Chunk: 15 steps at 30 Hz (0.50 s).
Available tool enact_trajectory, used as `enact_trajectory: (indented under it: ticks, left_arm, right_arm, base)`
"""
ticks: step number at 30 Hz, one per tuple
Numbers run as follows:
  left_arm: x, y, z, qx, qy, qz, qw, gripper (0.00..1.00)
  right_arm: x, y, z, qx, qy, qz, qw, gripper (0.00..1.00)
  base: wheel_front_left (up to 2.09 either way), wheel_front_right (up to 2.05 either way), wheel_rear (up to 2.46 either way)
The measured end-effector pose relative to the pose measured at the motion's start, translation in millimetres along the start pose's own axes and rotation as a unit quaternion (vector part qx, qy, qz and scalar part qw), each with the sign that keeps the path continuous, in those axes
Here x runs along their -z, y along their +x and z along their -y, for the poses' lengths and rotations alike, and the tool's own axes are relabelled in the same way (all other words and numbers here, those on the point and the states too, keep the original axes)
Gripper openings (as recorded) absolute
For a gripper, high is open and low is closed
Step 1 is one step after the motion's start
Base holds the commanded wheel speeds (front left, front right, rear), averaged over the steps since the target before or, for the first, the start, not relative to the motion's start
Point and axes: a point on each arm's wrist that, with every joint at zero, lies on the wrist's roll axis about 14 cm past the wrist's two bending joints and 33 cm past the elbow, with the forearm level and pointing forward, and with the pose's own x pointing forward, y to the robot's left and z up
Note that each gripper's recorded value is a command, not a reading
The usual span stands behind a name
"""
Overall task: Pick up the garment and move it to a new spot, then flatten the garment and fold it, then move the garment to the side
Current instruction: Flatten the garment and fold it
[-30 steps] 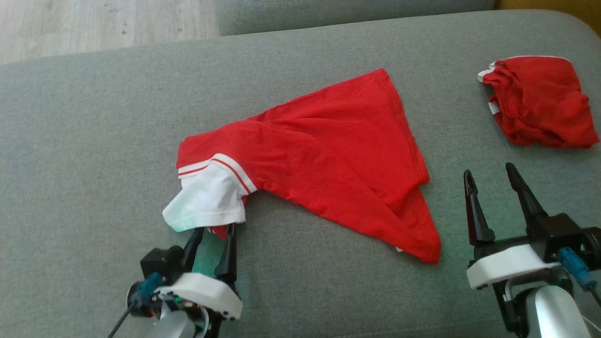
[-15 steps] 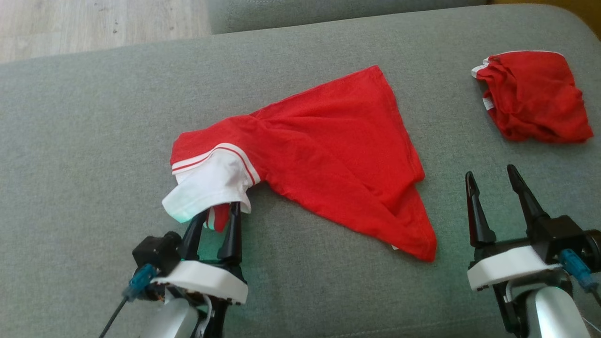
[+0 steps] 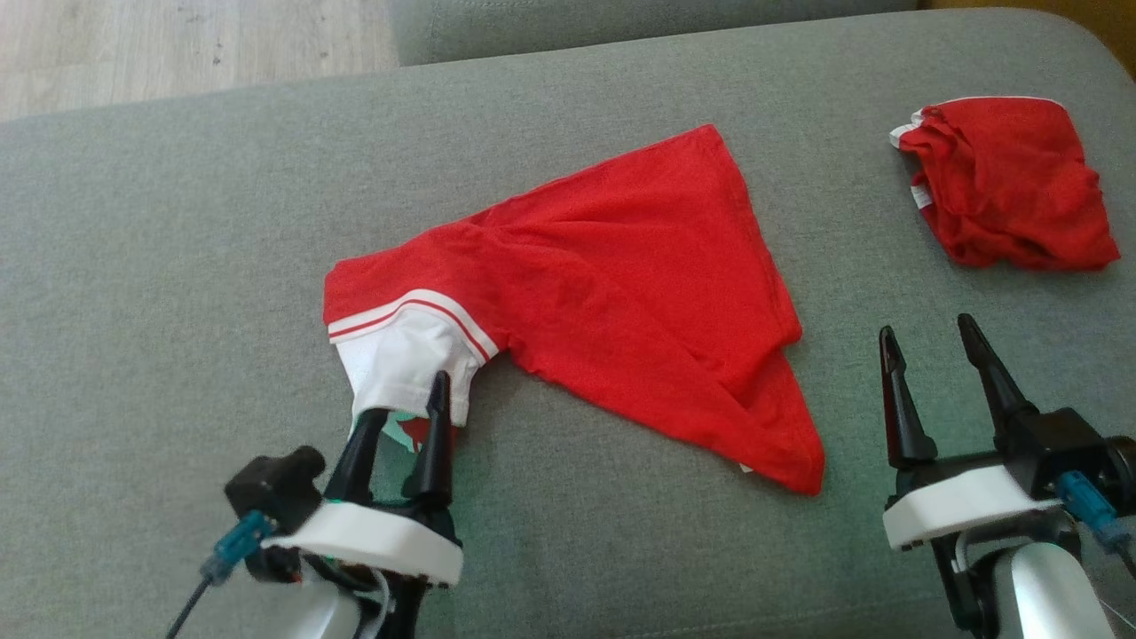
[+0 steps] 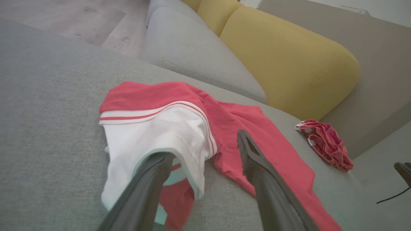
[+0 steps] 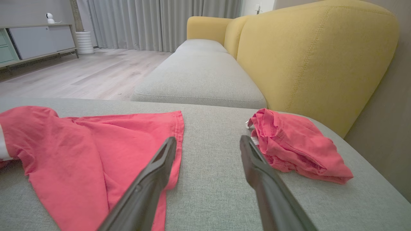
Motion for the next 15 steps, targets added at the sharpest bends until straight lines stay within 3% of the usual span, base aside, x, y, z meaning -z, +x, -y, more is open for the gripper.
enact_trajectory:
  ticks: [3, 4, 5, 7, 15]
  left_arm:
    - [0, 1, -12, -0.025, -0.013, 0.000, 1.000, 1.00]
    - [4, 0, -17, -0.033, -0.011, -0.006, 0.999, 0.88]
    - [9, 0, -22, -0.042, -0.008, -0.014, 0.999, 0.50]
    - [16, -1, -29, -0.054, 0.002, -0.024, 0.998, 0.00]
    - [2, -3, -31, -0.056, 0.028, 0.006, 0.998, 0.00]
  right_arm:
    - [1, 0, 0, 0.000, 0.000, -0.001, 1.000, 1.00]
    - [1, 0, -1, -0.001, 0.000, -0.001, 1.000, 1.00]
    - [1, 0, -1, -0.002, 0.000, -0.001, 1.000, 1.00]
    - [1, 0, -2, -0.002, 0.001, -0.001, 1.000, 1.00]
    - [-5, 3, -5, -0.008, 0.002, 0.007, 1.000, 1.00]
  base:
    - [0.00, 0.00, 0.00]
    - [0.00, 0.00, 0.00]
    - [0.00, 0.00, 0.00]
    - [0.00, 0.00, 0.00]
    - [0.00, 0.00, 0.00]
